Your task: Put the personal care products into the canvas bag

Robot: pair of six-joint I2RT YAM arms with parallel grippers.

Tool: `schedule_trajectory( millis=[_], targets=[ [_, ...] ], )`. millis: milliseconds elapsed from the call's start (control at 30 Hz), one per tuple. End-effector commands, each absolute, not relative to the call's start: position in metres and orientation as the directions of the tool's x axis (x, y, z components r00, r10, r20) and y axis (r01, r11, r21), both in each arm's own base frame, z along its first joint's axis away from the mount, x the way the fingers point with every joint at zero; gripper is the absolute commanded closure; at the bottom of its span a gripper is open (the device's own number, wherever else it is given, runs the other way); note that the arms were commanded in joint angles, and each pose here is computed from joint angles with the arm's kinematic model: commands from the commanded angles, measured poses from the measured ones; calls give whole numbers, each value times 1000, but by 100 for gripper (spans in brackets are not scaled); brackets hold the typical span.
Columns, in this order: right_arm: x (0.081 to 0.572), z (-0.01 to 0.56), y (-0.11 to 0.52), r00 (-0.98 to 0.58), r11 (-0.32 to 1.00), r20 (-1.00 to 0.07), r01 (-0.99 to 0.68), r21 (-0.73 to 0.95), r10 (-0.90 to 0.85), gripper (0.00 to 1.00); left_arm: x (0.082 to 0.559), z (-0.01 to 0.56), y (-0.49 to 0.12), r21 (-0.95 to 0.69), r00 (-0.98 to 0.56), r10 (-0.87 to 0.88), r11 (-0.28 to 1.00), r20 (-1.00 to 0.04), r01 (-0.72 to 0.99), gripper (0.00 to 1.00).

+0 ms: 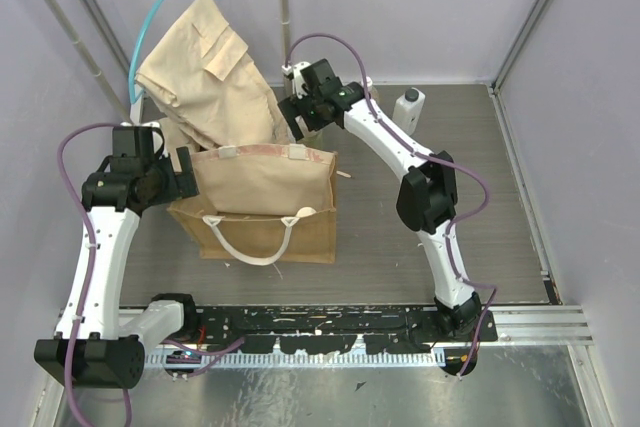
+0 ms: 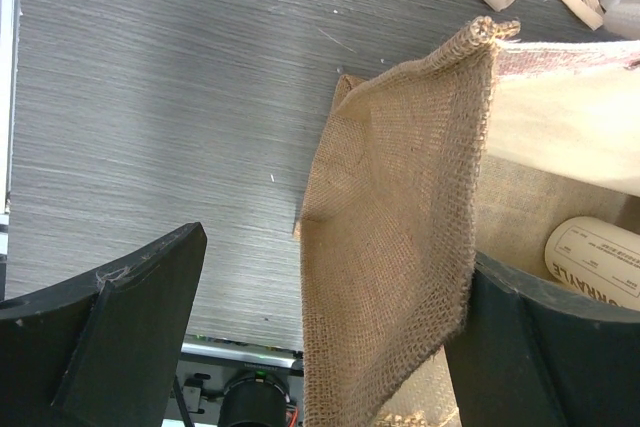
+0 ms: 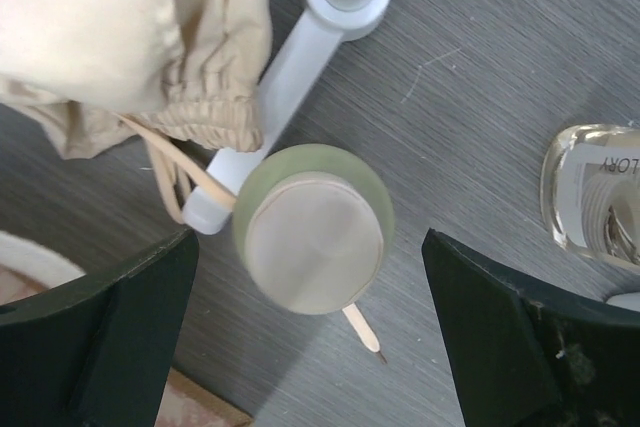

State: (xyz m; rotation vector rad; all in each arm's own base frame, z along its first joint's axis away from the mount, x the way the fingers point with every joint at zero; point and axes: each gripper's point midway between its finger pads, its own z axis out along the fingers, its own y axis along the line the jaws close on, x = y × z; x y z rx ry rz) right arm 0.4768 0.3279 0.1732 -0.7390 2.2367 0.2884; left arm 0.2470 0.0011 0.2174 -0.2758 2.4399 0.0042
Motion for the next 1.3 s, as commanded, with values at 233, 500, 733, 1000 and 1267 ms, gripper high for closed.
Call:
schedule_trajectory(
  millis=[233,500,733,1000,1267],
  targets=[
    [500,183,331,-487,804,-751,-587,-98,-446,0,251,231,2,-68,-732,-191,978,-654,-195,2],
    [501,156,333,-519,800,-721,-594,-83,-460,0,253,228,3,-58,-736,-186,979,-651,-196,2],
    [502,136,334,-536,801,-704,-594,-76,-465,0,255,226,2,-68,-738,-192,979,-647,-194,2],
    [501,125,334,-541,796,-696,-601,-73,-472,2,255,222,2,-65,-742,-190,979,-643,-194,2],
    [501,121,336,-531,787,-699,-613,-73,-478,30,258,223,1,-69,-740,-192,979,-644,-194,2]
  ],
)
